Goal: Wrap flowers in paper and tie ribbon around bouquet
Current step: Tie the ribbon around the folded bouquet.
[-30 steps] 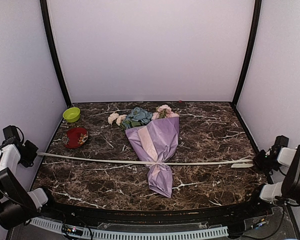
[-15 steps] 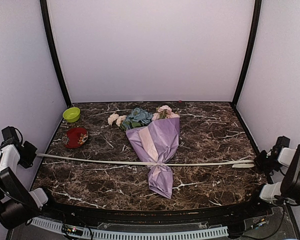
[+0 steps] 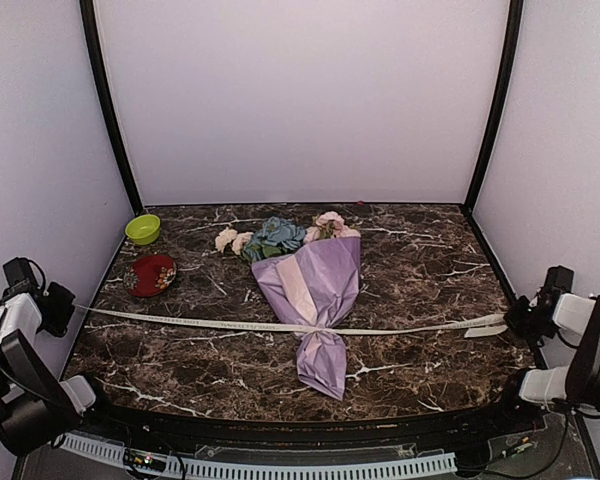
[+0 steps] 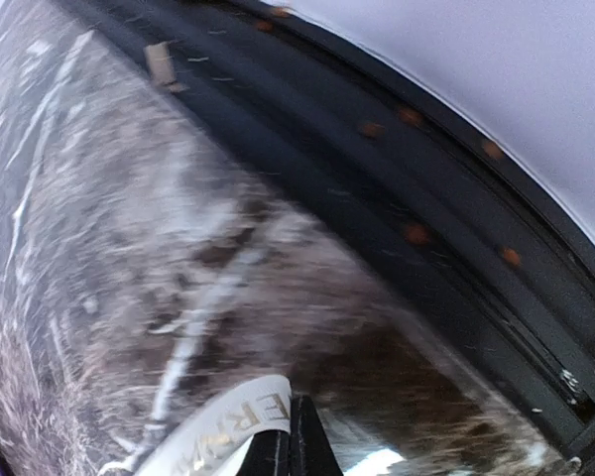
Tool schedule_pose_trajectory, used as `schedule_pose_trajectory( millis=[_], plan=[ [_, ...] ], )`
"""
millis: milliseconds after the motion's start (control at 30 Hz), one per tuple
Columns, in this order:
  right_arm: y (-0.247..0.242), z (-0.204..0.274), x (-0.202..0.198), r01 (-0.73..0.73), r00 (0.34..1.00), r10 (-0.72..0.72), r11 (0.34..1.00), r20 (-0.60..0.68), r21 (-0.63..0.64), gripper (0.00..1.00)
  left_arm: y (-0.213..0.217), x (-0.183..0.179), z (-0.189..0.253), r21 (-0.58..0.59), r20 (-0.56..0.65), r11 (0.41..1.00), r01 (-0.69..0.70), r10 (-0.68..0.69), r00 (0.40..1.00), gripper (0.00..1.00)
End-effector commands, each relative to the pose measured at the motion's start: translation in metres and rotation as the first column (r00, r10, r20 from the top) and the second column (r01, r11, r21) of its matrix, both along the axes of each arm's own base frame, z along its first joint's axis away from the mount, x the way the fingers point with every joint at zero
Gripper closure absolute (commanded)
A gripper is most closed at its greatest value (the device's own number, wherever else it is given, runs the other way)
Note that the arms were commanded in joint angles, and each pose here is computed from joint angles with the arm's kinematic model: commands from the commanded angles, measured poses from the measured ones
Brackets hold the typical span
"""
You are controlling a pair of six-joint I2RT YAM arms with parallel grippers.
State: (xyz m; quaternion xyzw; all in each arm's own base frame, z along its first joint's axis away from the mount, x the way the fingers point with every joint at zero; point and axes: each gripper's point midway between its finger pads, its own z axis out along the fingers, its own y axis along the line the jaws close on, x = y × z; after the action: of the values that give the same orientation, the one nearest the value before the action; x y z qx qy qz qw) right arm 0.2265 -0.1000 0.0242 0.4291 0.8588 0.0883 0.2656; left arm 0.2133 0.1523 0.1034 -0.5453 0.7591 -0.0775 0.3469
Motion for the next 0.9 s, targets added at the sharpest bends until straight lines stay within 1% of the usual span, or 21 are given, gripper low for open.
schedule_pose_trajectory(
  millis=[0,67,133,233,333,367,433,467,500,533,567,600,633,667,700,733,767,833,867],
  plan=[
    [0.01,0.054,0.048,-0.072,0.986,0.095,0.983,0.137,-0.167,1.0,-0.021,0.048,0.028,0.085,0.16,0.985,0.153,-0.164,0.973,1.0],
    [0.033,0.068,0.058,-0.122,0.974,0.15,0.979,0.169,-0.164,1.0,-0.03,0.052,0.036,0.087,0.177,0.979,0.182,-0.195,0.965,1.0],
    [0.056,0.073,0.065,-0.186,0.963,0.213,0.968,0.166,-0.167,1.0,-0.036,0.055,0.047,0.088,0.195,0.974,0.211,-0.225,0.955,1.0],
    [0.09,0.063,0.066,-0.302,0.943,0.319,0.94,0.095,-0.159,1.0,-0.048,0.061,0.061,0.094,0.216,0.958,0.273,-0.287,0.933,1.0],
    [0.131,0.05,0.063,-0.434,0.897,0.441,0.892,0.034,-0.129,1.0,-0.062,0.065,0.072,0.115,0.214,0.938,0.328,-0.346,0.914,1.0],
    [0.144,0.045,0.06,-0.478,0.876,0.482,0.872,0.01,-0.107,0.97,-0.069,0.066,0.075,0.122,0.216,0.926,0.356,-0.375,0.901,1.0],
    [0.162,0.037,0.052,-0.54,0.842,0.536,0.838,-0.063,-0.077,0.78,-0.087,0.066,0.074,0.125,0.199,0.897,0.424,-0.441,0.875,0.99],
    [0.167,0.039,0.05,-0.561,0.827,0.553,0.824,-0.099,-0.078,0.68,-0.094,0.062,0.07,0.125,0.174,0.885,0.448,-0.464,0.869,0.91],
    [0.171,0.04,0.048,-0.574,0.817,0.563,0.814,-0.127,-0.084,0.58,-0.102,0.059,0.068,0.137,0.148,0.872,0.471,-0.488,0.86,0.75],
    [0.174,0.044,0.048,-0.585,0.809,0.571,0.805,-0.143,-0.1,0.49,-0.108,0.055,0.066,0.153,0.124,0.857,0.492,-0.511,0.851,0.64],
    [0.176,0.051,0.05,-0.593,0.803,0.575,0.796,-0.153,-0.123,0.37,-0.116,0.05,0.066,0.171,0.106,0.837,0.519,-0.539,0.835,0.56],
    [0.179,0.057,0.05,-0.602,0.797,0.58,0.785,-0.168,-0.147,0.2,-0.123,0.047,0.067,0.187,0.092,0.817,0.545,-0.567,0.818,0.5],
    [0.18,0.065,0.054,-0.604,0.796,0.578,0.776,-0.177,-0.18,0.15,-0.13,0.043,0.069,0.202,0.08,0.799,0.567,-0.59,0.803,0.45],
    [0.183,0.069,0.053,-0.62,0.784,0.587,0.757,-0.205,-0.204,0.12,-0.14,0.038,0.069,0.214,0.053,0.776,0.593,-0.616,0.786,0.37],
    [0.183,0.076,0.056,-0.623,0.781,0.585,0.749,-0.216,-0.224,0.11,-0.149,0.035,0.073,0.225,0.056,0.759,0.611,-0.636,0.769,0.28],
    [0.186,0.08,0.058,-0.635,0.772,0.593,0.736,-0.23,-0.233,0.1,-0.16,0.033,0.076,0.235,0.058,0.733,0.638,-0.666,0.744,0.1],
    [0.191,0.081,0.059,-0.652,0.757,0.607,0.722,-0.242,-0.231,0.09,-0.173,0.031,0.078,0.244,0.06,0.7,0.671,-0.701,0.71,0.03],
    [0.204,0.082,0.061,-0.689,0.724,0.641,0.692,-0.255,-0.218,0.09,-0.197,0.03,0.084,0.271,0.045,0.625,0.732,-0.768,0.639,0.01],
    [0.21,0.082,0.062,-0.703,0.71,0.655,0.679,-0.258,-0.21,0.09,-0.215,0.032,0.089,0.298,0.048,0.558,0.775,-0.819,0.572,0.03]
  ],
)
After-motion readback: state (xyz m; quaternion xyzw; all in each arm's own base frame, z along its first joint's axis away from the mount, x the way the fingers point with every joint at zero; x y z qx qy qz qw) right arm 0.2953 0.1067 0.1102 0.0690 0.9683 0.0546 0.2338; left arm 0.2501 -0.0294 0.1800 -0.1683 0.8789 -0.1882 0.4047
